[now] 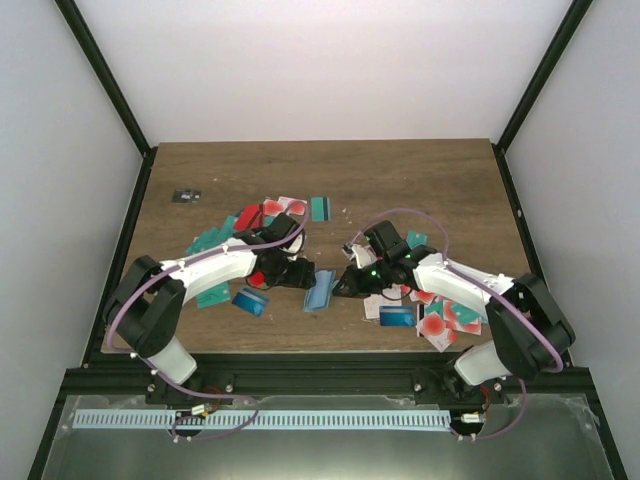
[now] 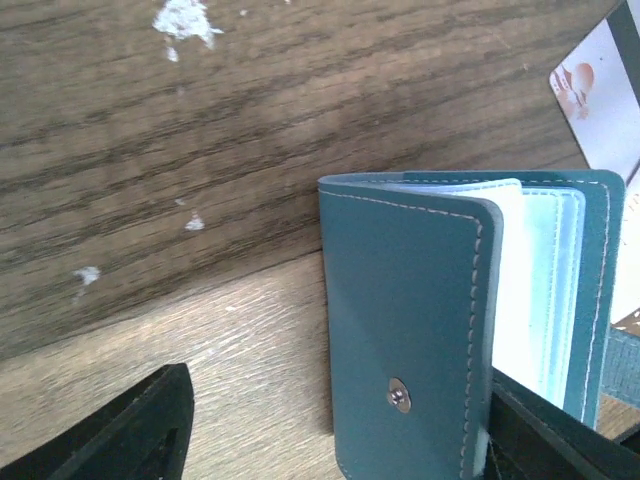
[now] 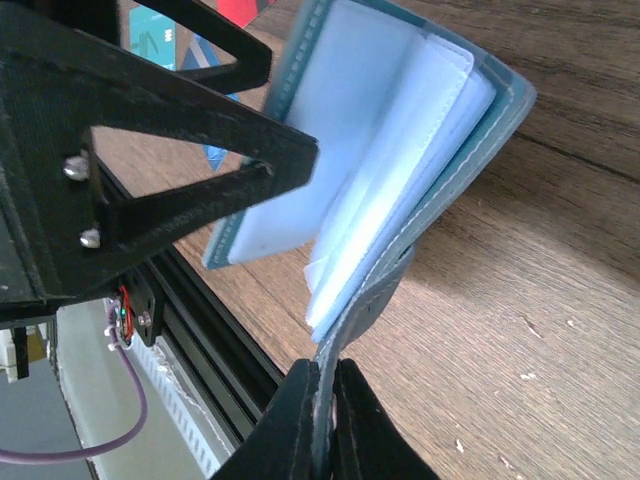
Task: Put the credit cards into the card holder
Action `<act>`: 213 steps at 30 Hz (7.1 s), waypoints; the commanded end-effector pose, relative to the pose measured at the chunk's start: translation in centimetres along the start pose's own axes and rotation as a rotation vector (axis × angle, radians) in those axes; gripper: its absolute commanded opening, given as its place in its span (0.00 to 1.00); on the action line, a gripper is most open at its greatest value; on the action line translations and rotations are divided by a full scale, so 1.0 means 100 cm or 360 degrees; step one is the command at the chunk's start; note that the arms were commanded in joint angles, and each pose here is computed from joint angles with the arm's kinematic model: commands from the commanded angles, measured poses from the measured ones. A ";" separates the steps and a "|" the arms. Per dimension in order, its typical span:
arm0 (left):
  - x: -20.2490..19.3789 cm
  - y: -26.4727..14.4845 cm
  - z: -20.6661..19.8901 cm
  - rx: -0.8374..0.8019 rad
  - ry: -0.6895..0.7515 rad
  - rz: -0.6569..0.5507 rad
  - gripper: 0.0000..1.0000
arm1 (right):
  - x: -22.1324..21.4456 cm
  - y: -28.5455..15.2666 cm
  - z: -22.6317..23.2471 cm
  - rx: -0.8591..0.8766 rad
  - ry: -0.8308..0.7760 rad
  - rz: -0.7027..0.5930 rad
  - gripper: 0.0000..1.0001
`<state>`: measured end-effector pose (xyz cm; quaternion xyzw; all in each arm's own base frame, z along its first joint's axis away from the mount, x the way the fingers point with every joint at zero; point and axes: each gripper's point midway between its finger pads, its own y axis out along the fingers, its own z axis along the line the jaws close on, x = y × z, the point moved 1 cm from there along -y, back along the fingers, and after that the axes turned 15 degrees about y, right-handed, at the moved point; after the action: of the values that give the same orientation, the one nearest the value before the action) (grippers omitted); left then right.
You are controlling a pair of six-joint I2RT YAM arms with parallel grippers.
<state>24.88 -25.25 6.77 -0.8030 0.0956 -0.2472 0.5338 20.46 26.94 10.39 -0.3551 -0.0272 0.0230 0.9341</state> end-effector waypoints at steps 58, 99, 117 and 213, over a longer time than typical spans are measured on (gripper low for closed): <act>-0.009 -0.067 0.006 0.0081 -0.0189 -0.0087 0.51 | 0.022 -0.066 -0.060 -0.0712 0.0146 -0.0351 0.58; 0.039 0.029 -0.154 -0.0448 0.0434 0.0007 0.53 | -0.052 -0.179 -0.221 -0.1090 0.2237 -0.1162 0.94; 0.030 0.017 -0.143 -0.0387 0.0394 -0.0061 0.52 | -0.089 -0.062 -0.201 -0.0814 0.2381 -0.0500 0.66; -0.084 0.090 -0.169 -0.0785 0.0224 0.0521 0.22 | -0.117 0.002 -0.137 -0.0079 0.1300 -0.0238 0.21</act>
<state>12.19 -39.84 2.83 -0.8662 0.2997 -0.2093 0.3408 8.81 18.33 1.66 -0.3569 0.3158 -0.1361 0.8685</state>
